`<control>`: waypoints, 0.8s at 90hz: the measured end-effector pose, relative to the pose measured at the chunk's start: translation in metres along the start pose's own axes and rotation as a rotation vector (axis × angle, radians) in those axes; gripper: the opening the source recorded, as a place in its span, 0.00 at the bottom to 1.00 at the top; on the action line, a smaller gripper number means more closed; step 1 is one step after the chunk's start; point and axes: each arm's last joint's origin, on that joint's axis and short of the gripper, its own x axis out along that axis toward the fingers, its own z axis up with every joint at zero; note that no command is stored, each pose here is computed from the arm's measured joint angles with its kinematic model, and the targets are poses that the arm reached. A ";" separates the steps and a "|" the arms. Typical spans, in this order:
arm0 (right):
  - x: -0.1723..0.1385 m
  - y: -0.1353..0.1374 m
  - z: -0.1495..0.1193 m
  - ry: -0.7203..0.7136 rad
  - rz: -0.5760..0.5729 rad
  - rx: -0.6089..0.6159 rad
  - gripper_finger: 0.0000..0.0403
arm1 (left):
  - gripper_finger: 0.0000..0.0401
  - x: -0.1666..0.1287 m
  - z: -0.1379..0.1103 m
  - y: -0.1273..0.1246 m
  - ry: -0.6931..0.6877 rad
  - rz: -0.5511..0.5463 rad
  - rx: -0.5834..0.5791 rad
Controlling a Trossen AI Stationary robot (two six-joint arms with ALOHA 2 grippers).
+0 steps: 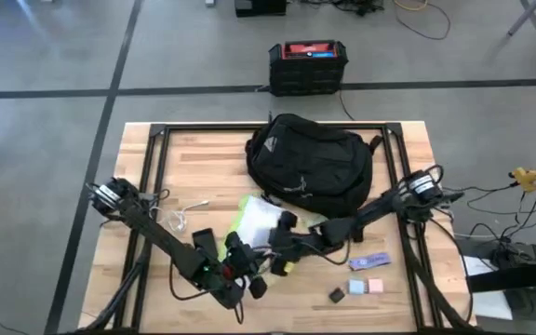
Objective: Unpack backpack
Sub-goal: Put the purple game cards into the yellow green zip bag
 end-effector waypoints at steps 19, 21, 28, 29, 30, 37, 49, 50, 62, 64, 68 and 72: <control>0.004 0.000 0.002 0.038 0.015 -0.040 0.91 | 0.00 0.000 -0.001 0.000 0.014 -0.006 0.008; 0.002 0.001 0.001 0.038 0.026 -0.048 0.90 | 0.00 0.000 -0.001 0.000 0.015 -0.006 0.007; -0.007 0.005 0.002 0.044 0.056 -0.097 0.86 | 0.00 0.000 -0.001 0.000 0.017 -0.011 0.000; -0.008 0.006 0.002 0.048 0.063 -0.110 0.86 | 0.00 0.000 -0.001 0.000 0.017 -0.011 0.000; -0.010 0.007 0.002 0.050 0.069 -0.116 0.86 | 0.00 0.000 -0.001 0.000 0.017 -0.011 0.000; -0.025 0.012 0.001 0.091 0.088 -0.178 0.84 | 0.00 0.000 -0.001 0.000 0.020 -0.012 0.002; -0.045 0.014 -0.008 0.214 0.081 -0.278 0.81 | 0.00 -0.002 -0.004 -0.002 0.064 -0.045 0.034; -0.046 0.014 -0.009 0.227 0.078 -0.285 0.81 | 0.00 -0.003 -0.004 -0.002 0.067 -0.048 0.038; -0.053 0.012 -0.024 0.340 0.049 -0.301 0.75 | 0.00 -0.004 -0.006 -0.002 0.077 -0.058 0.075; -0.053 0.011 -0.027 0.353 0.045 -0.298 0.74 | 0.00 -0.004 -0.006 -0.002 0.077 -0.059 0.079; -0.053 0.010 -0.032 0.367 0.039 -0.285 0.70 | 0.00 -0.004 -0.006 -0.002 0.083 -0.062 0.088; -0.053 0.008 -0.037 0.380 0.031 -0.273 0.66 | 0.00 -0.004 -0.006 -0.003 0.092 -0.069 0.097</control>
